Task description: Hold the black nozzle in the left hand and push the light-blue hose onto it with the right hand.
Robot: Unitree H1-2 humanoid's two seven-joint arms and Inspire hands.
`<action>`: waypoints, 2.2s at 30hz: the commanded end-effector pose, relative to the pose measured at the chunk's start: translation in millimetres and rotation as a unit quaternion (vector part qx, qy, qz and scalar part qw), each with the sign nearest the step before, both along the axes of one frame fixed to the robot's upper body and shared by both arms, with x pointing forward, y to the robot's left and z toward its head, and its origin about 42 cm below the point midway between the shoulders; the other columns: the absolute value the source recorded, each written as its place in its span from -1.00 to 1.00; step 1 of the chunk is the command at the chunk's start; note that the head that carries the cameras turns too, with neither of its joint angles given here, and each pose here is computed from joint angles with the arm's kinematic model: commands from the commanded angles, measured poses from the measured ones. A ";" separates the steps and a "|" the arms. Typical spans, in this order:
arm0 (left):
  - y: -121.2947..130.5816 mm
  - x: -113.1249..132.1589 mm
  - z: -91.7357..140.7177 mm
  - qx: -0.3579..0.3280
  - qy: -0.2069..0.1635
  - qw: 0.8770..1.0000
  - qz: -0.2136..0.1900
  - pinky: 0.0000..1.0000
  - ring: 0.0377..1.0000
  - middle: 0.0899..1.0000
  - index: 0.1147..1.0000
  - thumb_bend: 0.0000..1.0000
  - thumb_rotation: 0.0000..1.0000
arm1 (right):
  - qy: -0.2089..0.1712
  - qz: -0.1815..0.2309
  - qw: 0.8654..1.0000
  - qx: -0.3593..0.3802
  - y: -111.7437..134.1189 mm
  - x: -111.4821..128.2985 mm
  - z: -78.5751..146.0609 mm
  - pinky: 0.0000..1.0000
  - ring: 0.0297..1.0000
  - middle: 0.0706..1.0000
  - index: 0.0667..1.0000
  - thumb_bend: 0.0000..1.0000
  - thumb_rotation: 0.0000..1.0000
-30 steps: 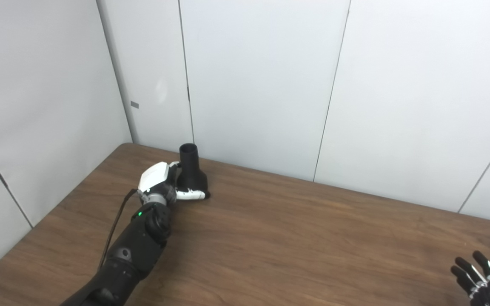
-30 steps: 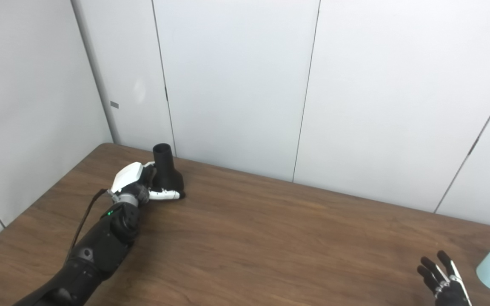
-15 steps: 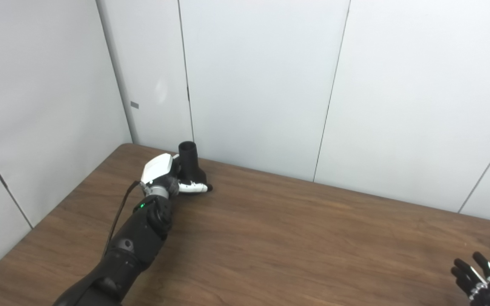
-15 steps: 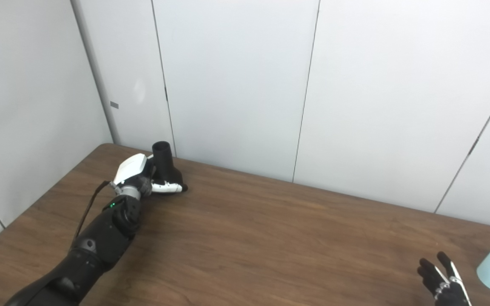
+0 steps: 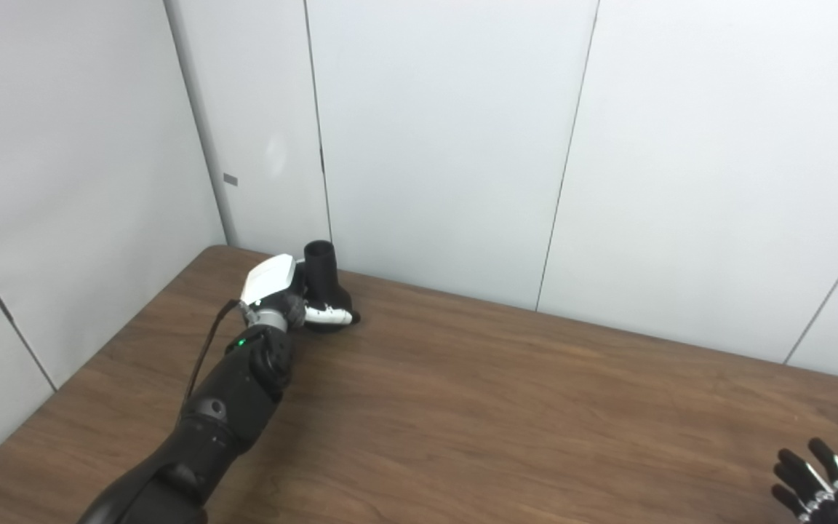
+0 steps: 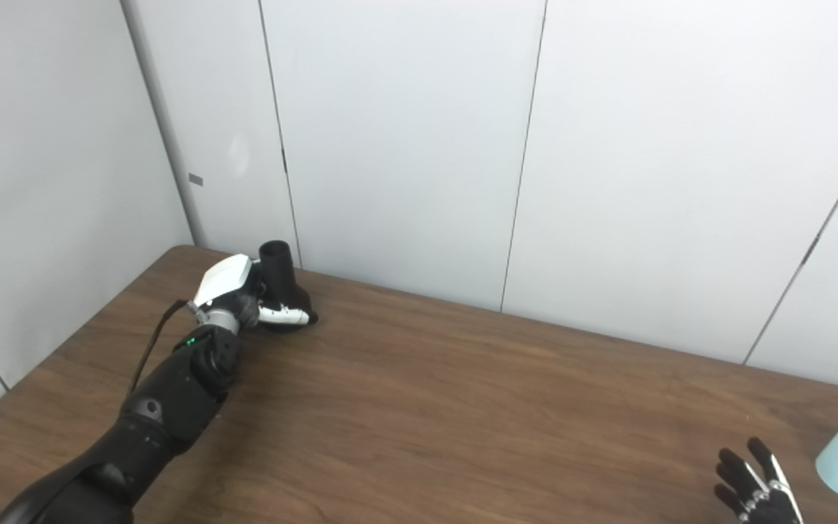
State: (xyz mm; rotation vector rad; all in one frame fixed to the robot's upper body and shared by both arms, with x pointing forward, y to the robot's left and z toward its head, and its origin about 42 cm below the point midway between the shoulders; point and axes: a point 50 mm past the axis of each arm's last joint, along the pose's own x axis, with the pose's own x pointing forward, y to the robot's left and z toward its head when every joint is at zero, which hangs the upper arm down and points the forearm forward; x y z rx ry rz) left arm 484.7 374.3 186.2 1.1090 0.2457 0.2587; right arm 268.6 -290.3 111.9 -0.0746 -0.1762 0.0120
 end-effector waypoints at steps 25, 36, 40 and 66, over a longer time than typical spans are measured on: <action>-10.7 -9.8 -18.2 0.005 0.041 0.999 -0.004 0.03 0.11 -0.01 -0.20 0.03 -1.00 | 0.059 -0.008 0.998 0.009 4.5 -30.8 -29.4 0.60 0.72 0.75 0.91 0.20 0.87; -10.6 -10.2 -18.5 0.006 0.035 0.999 -0.008 0.04 0.10 -0.02 -0.20 0.03 -1.00 | 0.060 -0.007 0.998 0.006 6.0 -31.0 -27.3 0.59 0.72 0.75 0.93 0.18 0.86; -11.8 -12.2 -17.3 0.004 0.032 0.999 -0.015 0.03 0.08 -0.05 -0.18 0.04 -1.00 | 0.061 -0.009 0.998 0.005 7.2 -30.7 -26.5 0.59 0.72 0.74 0.93 0.21 0.86; -96.2 -86.0 -1.4 0.020 -0.025 0.985 -0.170 -0.17 -0.23 -0.09 -0.14 0.00 -1.00 | 0.054 0.007 0.999 0.003 26.6 -18.9 -27.4 0.60 0.75 0.76 0.95 0.04 0.89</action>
